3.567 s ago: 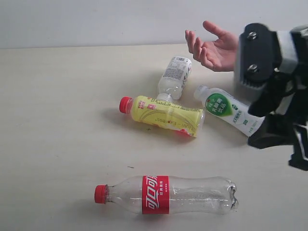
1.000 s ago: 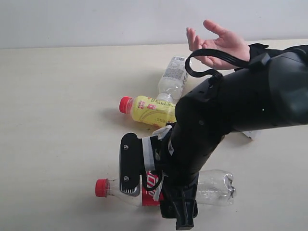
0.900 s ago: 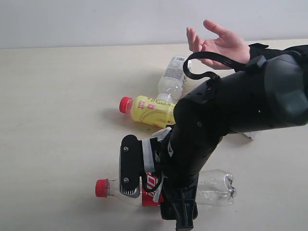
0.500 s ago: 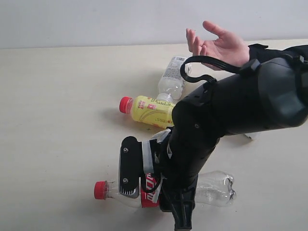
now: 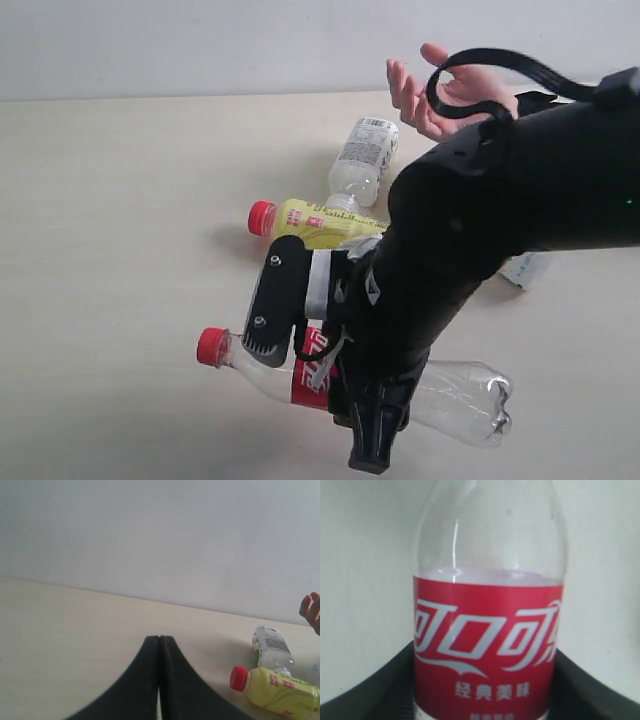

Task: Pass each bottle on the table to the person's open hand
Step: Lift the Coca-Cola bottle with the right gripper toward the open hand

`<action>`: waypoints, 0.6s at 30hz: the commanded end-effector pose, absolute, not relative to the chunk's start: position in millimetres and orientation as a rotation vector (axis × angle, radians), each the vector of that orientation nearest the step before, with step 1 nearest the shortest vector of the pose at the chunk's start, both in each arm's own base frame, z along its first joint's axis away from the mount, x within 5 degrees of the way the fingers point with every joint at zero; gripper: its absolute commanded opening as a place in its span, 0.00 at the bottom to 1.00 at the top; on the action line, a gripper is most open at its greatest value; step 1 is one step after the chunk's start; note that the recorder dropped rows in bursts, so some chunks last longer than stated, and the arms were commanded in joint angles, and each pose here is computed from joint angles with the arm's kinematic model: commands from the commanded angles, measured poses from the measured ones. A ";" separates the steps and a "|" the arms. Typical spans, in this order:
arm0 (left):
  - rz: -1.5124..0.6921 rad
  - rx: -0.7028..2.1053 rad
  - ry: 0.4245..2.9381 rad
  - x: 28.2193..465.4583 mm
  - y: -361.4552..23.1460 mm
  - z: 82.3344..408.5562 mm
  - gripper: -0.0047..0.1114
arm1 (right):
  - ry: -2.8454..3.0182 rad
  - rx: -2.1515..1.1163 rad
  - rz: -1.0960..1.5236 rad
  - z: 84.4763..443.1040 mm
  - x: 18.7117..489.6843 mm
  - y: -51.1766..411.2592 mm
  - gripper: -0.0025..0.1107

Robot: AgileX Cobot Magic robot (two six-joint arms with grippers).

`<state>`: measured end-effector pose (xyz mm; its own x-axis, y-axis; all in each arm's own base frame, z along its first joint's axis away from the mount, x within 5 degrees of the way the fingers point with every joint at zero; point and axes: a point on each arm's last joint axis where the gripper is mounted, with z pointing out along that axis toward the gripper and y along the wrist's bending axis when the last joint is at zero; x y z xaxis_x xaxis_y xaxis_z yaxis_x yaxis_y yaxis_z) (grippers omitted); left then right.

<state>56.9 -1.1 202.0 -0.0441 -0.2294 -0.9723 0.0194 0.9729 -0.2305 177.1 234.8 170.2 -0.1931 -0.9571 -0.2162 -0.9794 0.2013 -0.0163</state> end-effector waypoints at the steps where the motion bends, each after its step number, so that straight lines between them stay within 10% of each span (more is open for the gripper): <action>1: -0.205 -0.152 1.590 56.4 -1.5 203.2 0.04 | 2.346 -1.723 0.221 193.9 172.2 229.7 0.02; 18: -0.205 -0.152 1.590 56.4 -1.5 203.2 0.04 | 2.511 -1.004 -0.027 268.6 193.5 147.7 0.02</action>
